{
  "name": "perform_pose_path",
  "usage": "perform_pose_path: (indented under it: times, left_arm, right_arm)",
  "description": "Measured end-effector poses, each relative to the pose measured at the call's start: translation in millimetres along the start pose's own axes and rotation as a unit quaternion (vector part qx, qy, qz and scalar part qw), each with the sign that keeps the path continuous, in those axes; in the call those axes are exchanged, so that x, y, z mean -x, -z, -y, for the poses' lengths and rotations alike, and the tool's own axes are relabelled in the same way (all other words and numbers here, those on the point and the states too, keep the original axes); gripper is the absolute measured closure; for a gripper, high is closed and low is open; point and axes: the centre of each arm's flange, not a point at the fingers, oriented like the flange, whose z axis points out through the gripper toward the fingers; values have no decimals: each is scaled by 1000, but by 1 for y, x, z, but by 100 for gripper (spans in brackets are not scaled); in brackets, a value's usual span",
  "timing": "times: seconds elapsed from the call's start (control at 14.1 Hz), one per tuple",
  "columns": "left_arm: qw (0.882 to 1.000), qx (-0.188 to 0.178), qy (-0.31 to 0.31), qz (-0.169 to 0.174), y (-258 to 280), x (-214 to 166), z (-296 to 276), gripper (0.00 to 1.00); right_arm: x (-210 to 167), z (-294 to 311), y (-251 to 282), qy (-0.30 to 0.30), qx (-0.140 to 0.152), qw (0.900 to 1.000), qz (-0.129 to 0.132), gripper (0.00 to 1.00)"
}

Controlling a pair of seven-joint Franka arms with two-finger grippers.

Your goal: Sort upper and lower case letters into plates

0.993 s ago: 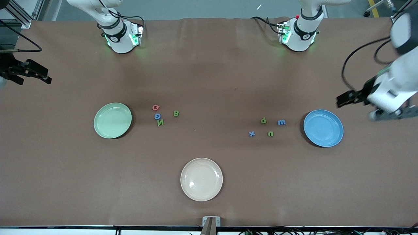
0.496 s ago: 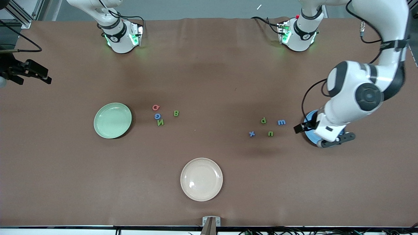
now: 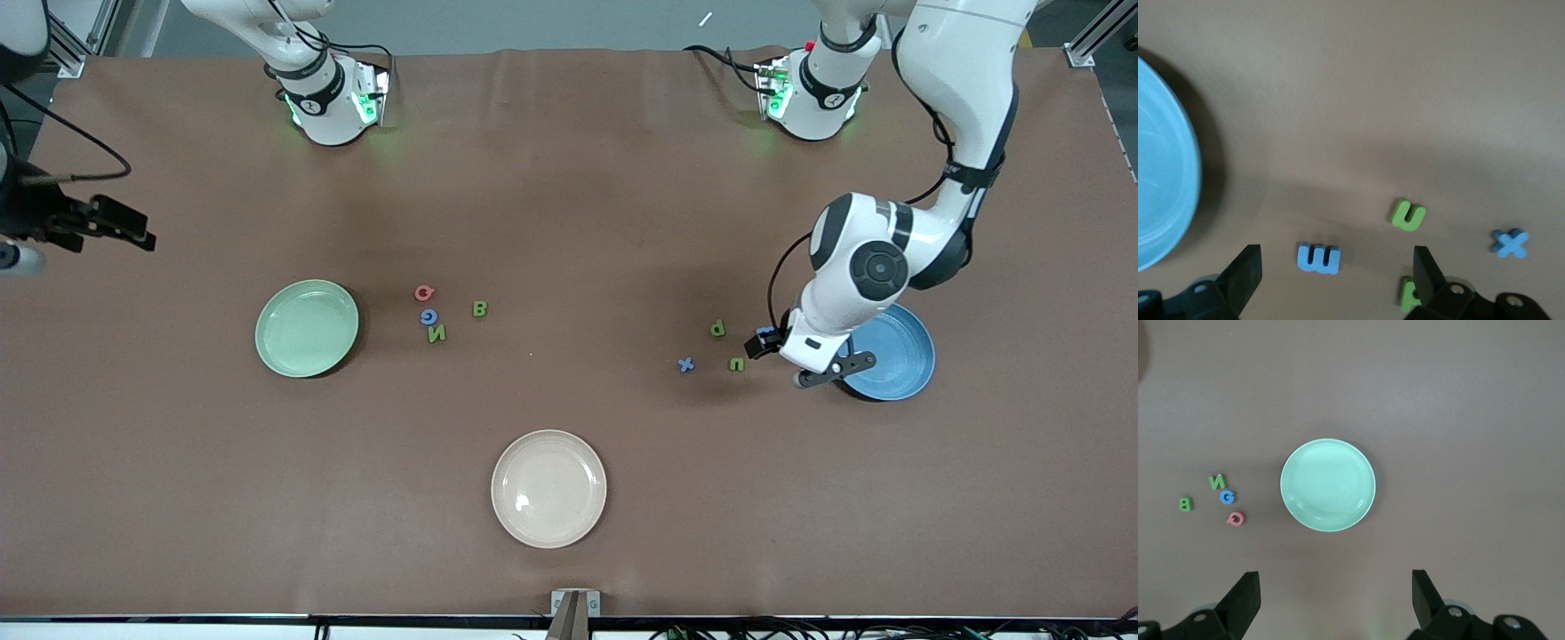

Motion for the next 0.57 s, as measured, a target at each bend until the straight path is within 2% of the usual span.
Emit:
perform_pose_path:
  times: [0.28,0.57]
  left_arm:
    - [1000,-4,-5,7,-22,15,5,0]
    - [1000,-17,-21,3,-47,32,15,1]
  right_arm:
    - [-35,4,-53,4,2,999,39,0]
    - [-40,45,-71,-21,-14,998,61,0]
